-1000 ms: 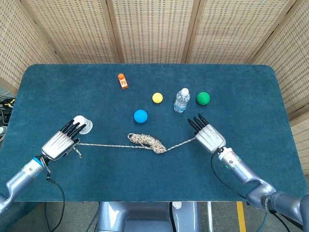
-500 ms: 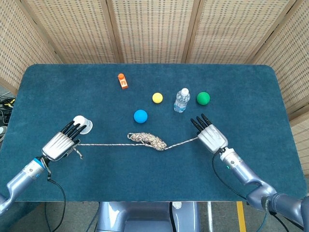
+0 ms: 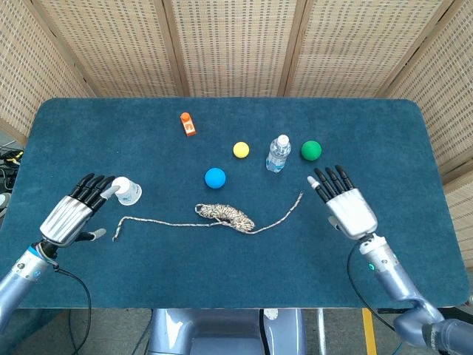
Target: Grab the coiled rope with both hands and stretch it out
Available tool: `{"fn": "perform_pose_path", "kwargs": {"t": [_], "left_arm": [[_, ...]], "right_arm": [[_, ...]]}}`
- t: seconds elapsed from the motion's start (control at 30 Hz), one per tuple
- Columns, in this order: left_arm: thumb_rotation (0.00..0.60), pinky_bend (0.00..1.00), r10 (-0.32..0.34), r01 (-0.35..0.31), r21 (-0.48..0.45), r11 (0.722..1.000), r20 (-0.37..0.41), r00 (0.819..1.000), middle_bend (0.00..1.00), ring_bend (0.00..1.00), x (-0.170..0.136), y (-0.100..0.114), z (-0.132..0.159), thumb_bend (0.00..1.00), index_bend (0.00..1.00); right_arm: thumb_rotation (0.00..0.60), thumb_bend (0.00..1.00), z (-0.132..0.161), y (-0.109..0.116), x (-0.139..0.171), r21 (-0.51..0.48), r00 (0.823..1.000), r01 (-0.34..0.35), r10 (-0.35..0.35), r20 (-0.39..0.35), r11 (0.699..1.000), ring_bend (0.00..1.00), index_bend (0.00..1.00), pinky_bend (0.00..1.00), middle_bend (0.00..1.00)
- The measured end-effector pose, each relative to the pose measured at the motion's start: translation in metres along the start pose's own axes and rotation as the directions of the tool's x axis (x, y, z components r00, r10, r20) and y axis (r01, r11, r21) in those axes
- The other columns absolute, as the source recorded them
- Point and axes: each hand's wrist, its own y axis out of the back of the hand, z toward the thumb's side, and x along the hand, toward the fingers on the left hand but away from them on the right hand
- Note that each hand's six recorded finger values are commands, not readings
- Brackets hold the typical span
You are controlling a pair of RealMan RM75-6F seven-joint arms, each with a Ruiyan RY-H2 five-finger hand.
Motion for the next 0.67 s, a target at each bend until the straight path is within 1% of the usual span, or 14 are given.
{"fn": "perform_pose_path", "kwargs": {"t": [0.13, 0.17, 0.27, 0.33, 0.4, 0.5, 0.6, 0.67], "left_arm": [[0.6, 0.0, 0.039, -0.043, -0.057, 0.997, -0.077, 0.996, 0.0, 0.0, -0.019, 0.017, -0.004, 0.0, 0.0], [0.6, 0.0, 0.042, -0.049, -0.07, 0.996, -0.1, 0.994, 0.0, 0.0, -0.025, 0.018, -0.005, 0.0, 0.0], [0.6, 0.0, 0.03, -0.053, -0.112, 0.992, -0.196, 0.98, 0.0, 0.0, -0.053, 0.017, -0.007, 0.0, 0.0], [0.6, 0.0, 0.011, -0.047, -0.134, 0.99, -0.258, 0.966, 0.0, 0.0, -0.072, 0.013, -0.006, 0.0, 0.0], [0.6, 0.0, -0.004, -0.035, -0.126, 0.991, -0.297, 0.955, 0.0, 0.0, -0.086, 0.011, -0.005, 0.0, 0.0], [0.6, 0.0, -0.012, -0.021, -0.097, 0.995, -0.332, 0.943, 0.0, 0.0, -0.099, 0.01, -0.004, 0.0, 0.0], [0.6, 0.0, 0.002, -0.028, -0.068, 0.997, -0.363, 0.932, 0.0, 0.0, -0.111, 0.01, -0.002, 0.0, 0.0], [0.6, 0.0, -0.001, -0.03, -0.074, 0.997, -0.38, 0.925, 0.0, 0.0, -0.116, 0.009, 0.002, 0.0, 0.0]], "right_arm": [[0.6, 0.0, -0.017, 0.011, 0.029, -0.109, 0.996, 0.035, -0.026, 0.084, 0.993, 0.0, 0.0, 0.0, 0.0], [0.6, 0.0, -0.022, 0.012, 0.039, -0.141, 0.994, 0.043, -0.027, 0.11, 0.989, 0.0, 0.0, 0.0, 0.0], [0.6, 0.0, -0.032, 0.01, 0.069, -0.198, 0.984, 0.05, -0.014, 0.176, 0.979, 0.0, 0.0, 0.0, 0.0], [0.6, 0.0, -0.037, 0.008, 0.087, -0.206, 0.979, 0.044, -0.001, 0.206, 0.978, 0.0, 0.0, 0.0, 0.0], [0.6, 0.0, -0.04, 0.006, 0.102, -0.201, 0.974, 0.042, 0.005, 0.226, 0.979, 0.0, 0.0, 0.0, 0.0], [0.6, 0.0, -0.043, 0.006, 0.116, -0.188, 0.971, 0.043, 0.003, 0.241, 0.981, 0.0, 0.0, 0.0, 0.0], [0.6, 0.0, -0.045, 0.006, 0.126, -0.184, 0.968, 0.038, 0.01, 0.253, 0.982, 0.0, 0.0, 0.0, 0.0], [0.6, 0.0, -0.046, 0.007, 0.132, -0.183, 0.964, 0.04, 0.01, 0.265, 0.982, 0.0, 0.0, 0.0, 0.0]]}}
